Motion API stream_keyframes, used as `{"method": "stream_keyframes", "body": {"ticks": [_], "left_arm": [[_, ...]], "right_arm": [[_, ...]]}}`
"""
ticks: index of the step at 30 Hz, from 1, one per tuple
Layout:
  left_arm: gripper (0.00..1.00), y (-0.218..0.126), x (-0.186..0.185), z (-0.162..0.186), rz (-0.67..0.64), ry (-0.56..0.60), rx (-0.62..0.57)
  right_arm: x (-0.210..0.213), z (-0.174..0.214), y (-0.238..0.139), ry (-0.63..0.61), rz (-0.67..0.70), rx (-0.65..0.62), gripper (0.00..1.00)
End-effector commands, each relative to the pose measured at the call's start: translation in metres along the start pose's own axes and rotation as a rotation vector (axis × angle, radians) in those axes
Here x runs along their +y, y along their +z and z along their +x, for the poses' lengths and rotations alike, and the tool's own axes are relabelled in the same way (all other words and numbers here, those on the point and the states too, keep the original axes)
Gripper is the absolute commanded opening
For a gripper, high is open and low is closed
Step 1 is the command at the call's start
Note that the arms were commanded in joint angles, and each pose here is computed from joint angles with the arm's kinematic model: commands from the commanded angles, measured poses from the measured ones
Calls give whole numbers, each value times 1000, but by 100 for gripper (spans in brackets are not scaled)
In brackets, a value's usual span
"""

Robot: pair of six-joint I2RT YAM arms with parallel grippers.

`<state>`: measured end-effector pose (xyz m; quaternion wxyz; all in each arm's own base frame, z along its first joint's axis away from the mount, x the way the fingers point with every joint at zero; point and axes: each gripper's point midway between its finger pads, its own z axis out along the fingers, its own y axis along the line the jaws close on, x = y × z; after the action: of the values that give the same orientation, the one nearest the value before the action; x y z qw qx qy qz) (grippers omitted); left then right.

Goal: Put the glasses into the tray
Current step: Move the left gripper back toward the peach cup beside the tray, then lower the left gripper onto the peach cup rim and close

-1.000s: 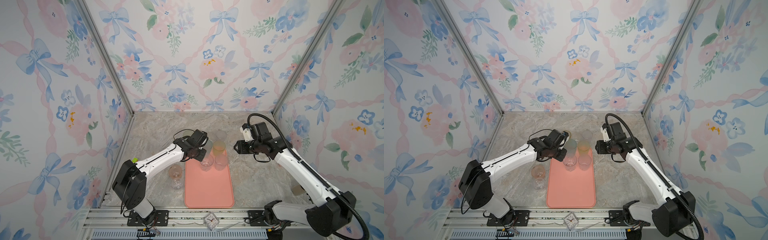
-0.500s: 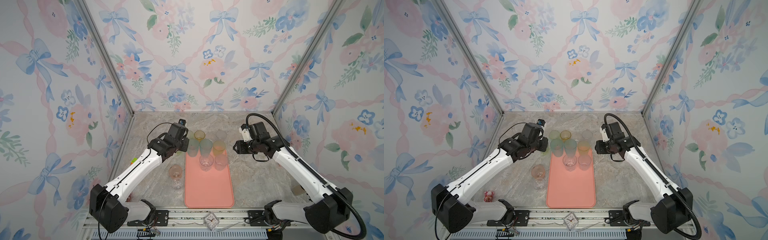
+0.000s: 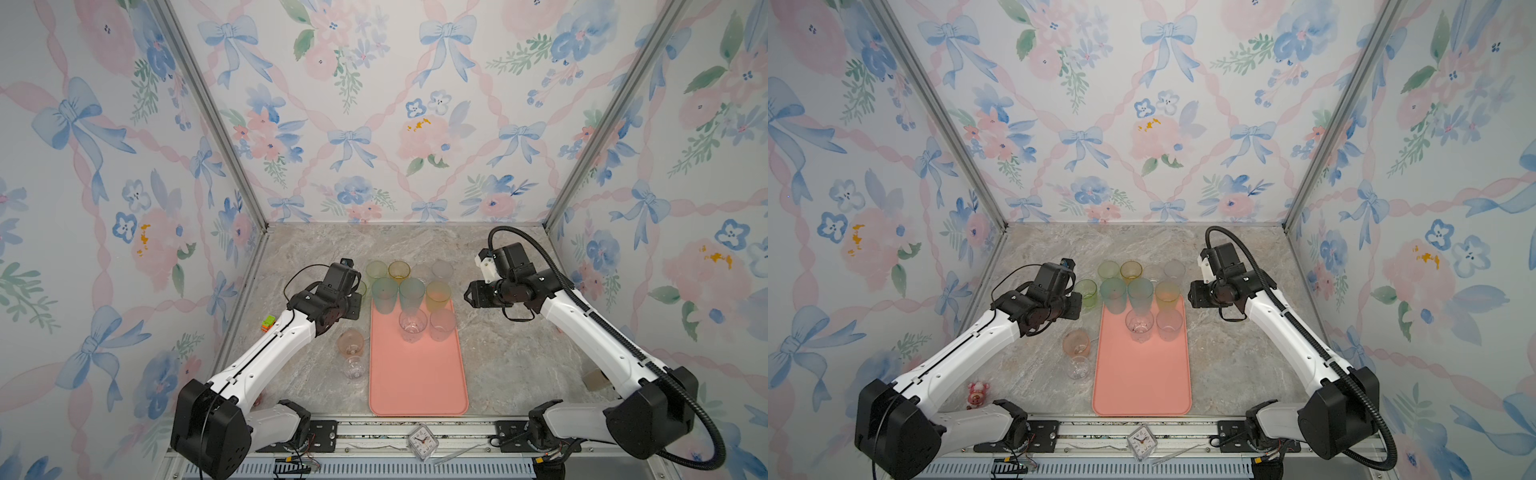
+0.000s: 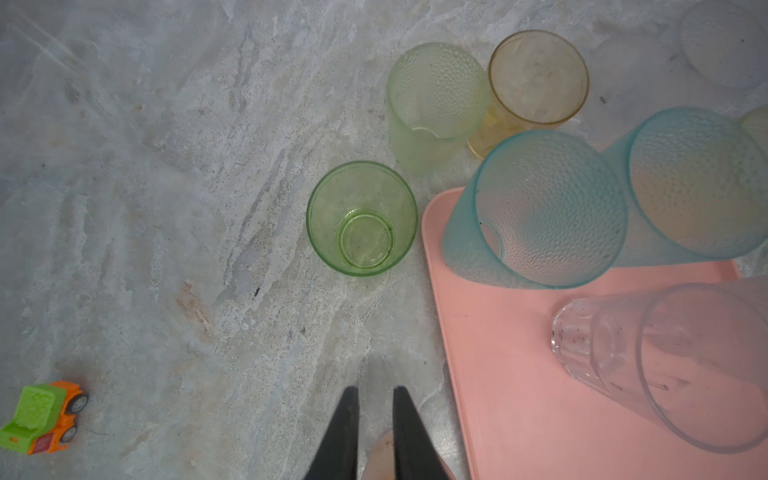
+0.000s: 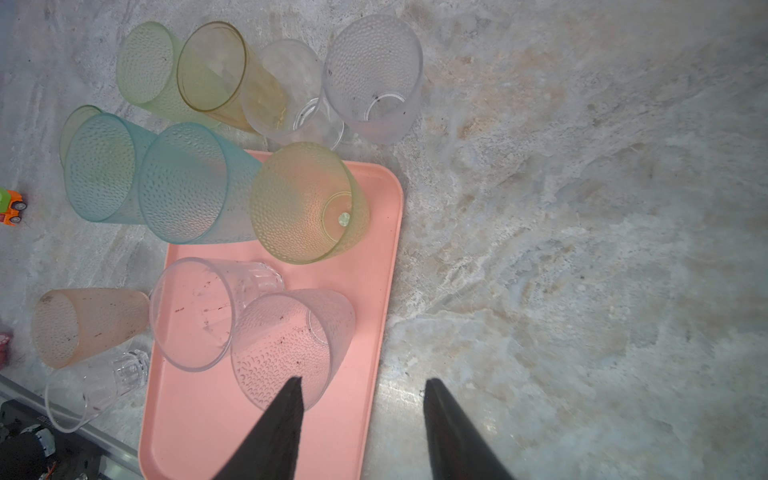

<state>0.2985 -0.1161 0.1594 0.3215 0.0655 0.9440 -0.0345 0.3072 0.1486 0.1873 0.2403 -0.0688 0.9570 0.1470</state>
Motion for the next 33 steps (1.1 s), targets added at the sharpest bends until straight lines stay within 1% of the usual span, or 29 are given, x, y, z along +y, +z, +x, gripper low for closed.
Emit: {"method": "stream_keyframes", "body": {"ticks": [1,6,8,11,12,17,22,24,25,27,29,30,31,33], "left_arm": [[21,-11,2,11,21,-90,-24],[22,-30,-3,25,71,-169,-71],[23,-33,-4,35,88,-198,-65],[21,-29,-3,53,79,-225,-17],[21,-23,-2,66,63,-223,15],[20,-21,-6,80,35,-212,78],[20,-26,-4,98,16,-236,141],[21,-31,3,102,-16,-243,141],[22,-38,3,91,-11,-256,113],[23,-40,8,91,-37,-262,109],[26,-41,12,92,-64,-268,112],[31,-40,13,92,-72,-270,113],[32,-39,14,92,-78,-271,114],[32,-36,14,94,-91,-271,126]], "right_arm": [[8,-7,0,-26,-28,-11,51],[15,-9,3,-38,-56,-16,51],[17,-9,5,-42,-69,-18,51],[20,-9,8,-48,-86,-16,50],[20,-8,9,-50,-88,-12,50],[22,-9,8,-60,-102,-22,51],[23,-10,6,-68,-119,-36,51],[24,-10,8,-65,-132,-40,51],[24,-10,8,-63,-137,-42,51],[25,-10,10,-64,-148,-42,51],[25,-10,11,-65,-157,-40,51],[25,-11,11,-63,-161,-41,51],[26,-11,11,-65,-166,-43,51],[26,-12,11,-66,-172,-47,51]]}}
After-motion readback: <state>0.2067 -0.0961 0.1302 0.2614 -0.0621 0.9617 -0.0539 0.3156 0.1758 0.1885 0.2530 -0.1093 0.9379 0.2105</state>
